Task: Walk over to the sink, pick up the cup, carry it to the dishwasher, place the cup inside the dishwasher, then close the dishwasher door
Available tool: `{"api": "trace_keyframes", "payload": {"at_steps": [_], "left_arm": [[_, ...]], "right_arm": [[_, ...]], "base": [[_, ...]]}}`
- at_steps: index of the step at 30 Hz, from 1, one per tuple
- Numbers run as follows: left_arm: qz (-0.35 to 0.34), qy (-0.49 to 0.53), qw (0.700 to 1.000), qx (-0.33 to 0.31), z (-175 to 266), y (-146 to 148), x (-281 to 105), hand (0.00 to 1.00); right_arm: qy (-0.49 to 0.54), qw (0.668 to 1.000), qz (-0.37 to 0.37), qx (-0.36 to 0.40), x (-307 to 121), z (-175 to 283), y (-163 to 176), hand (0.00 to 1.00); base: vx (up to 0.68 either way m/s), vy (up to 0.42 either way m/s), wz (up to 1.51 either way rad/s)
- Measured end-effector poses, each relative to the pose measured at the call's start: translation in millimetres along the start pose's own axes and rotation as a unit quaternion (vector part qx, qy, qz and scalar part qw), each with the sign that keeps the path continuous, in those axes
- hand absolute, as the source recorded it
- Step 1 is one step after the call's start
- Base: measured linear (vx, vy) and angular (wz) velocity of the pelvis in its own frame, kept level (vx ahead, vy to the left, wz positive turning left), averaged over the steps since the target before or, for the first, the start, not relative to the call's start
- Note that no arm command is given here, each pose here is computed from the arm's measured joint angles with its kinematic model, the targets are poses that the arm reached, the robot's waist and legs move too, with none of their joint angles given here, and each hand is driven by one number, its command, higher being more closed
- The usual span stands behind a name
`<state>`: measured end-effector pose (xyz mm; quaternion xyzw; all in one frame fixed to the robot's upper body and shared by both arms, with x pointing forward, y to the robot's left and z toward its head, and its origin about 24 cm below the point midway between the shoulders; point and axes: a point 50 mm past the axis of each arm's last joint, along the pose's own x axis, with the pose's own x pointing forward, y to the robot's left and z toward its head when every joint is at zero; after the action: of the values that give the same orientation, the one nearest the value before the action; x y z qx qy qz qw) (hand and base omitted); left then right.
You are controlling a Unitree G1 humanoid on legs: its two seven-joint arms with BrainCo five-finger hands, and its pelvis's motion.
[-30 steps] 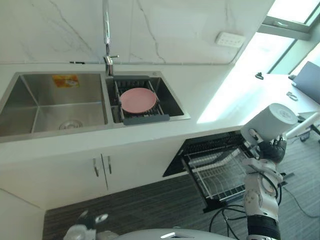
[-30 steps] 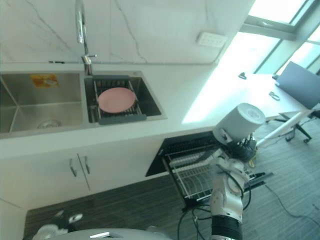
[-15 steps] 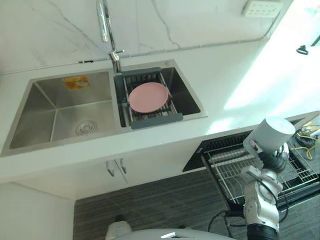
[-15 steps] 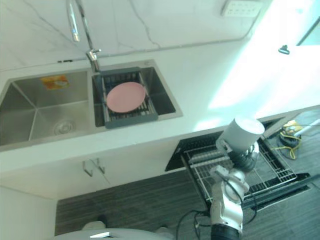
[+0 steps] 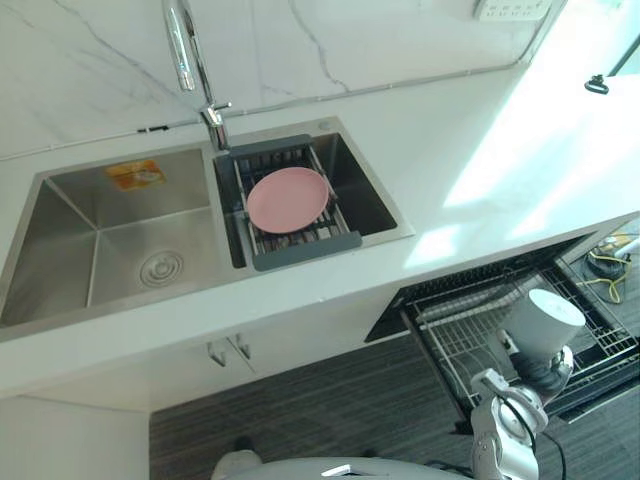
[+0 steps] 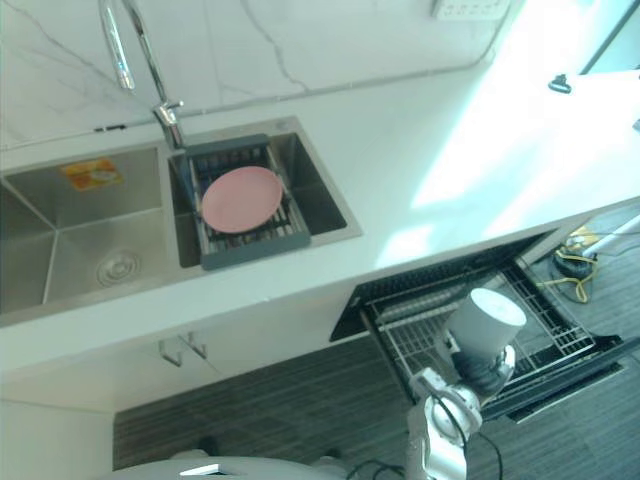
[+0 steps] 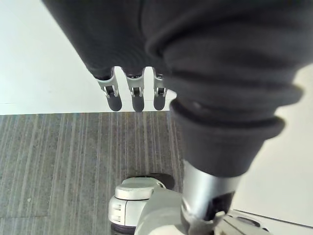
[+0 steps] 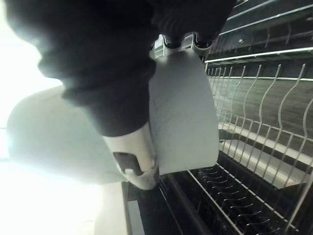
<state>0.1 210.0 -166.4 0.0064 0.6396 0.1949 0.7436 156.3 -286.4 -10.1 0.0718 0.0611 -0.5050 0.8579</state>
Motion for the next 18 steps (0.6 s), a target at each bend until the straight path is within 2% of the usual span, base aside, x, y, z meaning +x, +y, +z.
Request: {"api": "trace_keyframes", "payload": {"at_steps": [4,8,18], "left_arm": [[-0.001,-0.001,1.000,0.003,1.0,2.1,0.5,0.00],[-0.003,-0.001,1.000,0.012,3.6,7.6,1.7,0.00],[-0.015,-0.001,0.998,0.055,13.3,17.8,3.6,0.00]], "right_arm": [[0.061,0.998,-0.001,0.019,-0.2,-20.3,-2.8,1.00],[0.123,0.992,0.003,0.000,10.6,-40.5,6.1,1.00],[0.117,0.989,0.084,-0.034,44.4,-19.4,51.7,1.00]], "base": [[-0.09,0.011,0.01],[-0.10,0.009,-0.08],[-0.05,0.009,-0.30]]}}
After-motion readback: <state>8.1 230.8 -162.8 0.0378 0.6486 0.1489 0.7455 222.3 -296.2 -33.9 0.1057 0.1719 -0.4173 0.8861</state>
